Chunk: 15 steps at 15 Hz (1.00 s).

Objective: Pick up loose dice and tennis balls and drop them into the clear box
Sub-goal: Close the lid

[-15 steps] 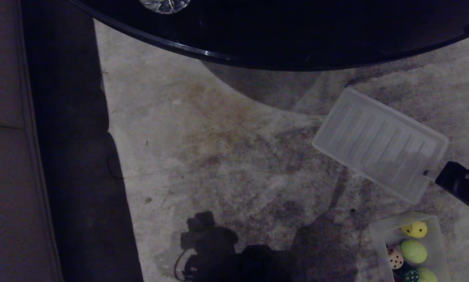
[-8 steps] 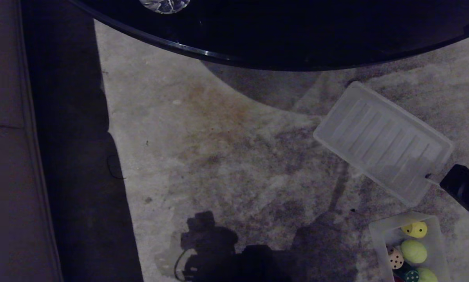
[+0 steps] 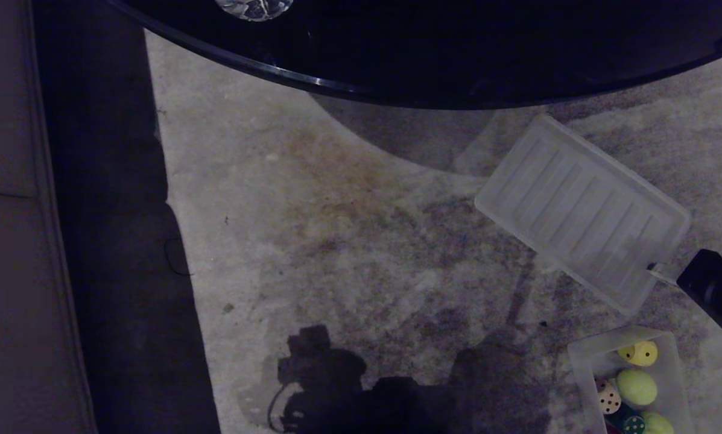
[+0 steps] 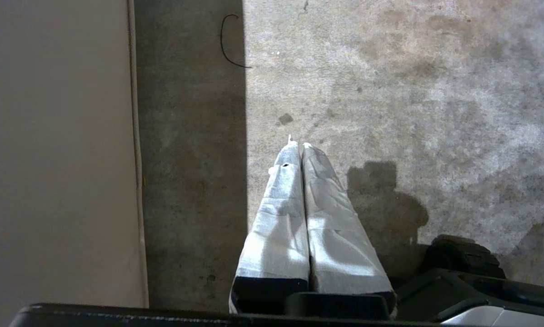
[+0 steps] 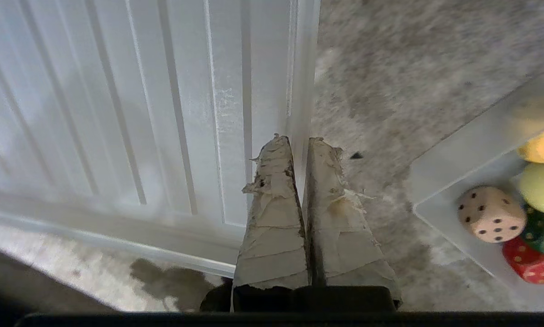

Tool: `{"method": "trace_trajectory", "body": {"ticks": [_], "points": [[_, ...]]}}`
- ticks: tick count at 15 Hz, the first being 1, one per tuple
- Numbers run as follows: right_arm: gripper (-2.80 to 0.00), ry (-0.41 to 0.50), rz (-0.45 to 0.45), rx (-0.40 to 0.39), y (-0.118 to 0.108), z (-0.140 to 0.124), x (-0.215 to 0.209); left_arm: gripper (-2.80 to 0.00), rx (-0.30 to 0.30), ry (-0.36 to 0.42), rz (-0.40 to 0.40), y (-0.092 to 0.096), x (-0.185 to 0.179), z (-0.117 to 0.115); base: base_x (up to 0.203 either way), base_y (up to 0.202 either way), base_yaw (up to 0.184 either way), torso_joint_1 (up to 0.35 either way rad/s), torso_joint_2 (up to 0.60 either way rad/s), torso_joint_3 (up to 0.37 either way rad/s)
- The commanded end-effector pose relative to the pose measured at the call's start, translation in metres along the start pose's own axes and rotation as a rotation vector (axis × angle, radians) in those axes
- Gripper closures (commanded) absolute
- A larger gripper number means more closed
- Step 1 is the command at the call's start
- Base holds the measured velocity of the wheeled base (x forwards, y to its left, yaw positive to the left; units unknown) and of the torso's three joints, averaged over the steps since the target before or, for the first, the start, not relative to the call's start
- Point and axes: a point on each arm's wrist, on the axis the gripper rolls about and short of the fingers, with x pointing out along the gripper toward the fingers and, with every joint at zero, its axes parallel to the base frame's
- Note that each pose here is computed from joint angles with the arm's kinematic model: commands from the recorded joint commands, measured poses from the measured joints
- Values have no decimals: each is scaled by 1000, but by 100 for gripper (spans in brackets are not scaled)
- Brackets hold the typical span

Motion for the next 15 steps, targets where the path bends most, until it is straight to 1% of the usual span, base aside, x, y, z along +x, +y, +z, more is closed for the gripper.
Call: {"method": "trace_trajectory", "body": {"ticks": [1, 8, 15], "points": [[0, 0, 3, 2, 0, 0, 0, 0, -1, 0, 1, 0, 0, 0, 0, 0, 0, 0, 0, 0], [0, 15, -7, 8, -3, -3, 1, 0, -1, -1, 1, 0, 0, 0, 0, 0, 0, 0, 0, 7], [0, 19, -8, 7, -3, -5, 0, 0, -1, 1, 1, 0, 0, 0, 0, 0, 0, 2, 4, 191]]}}
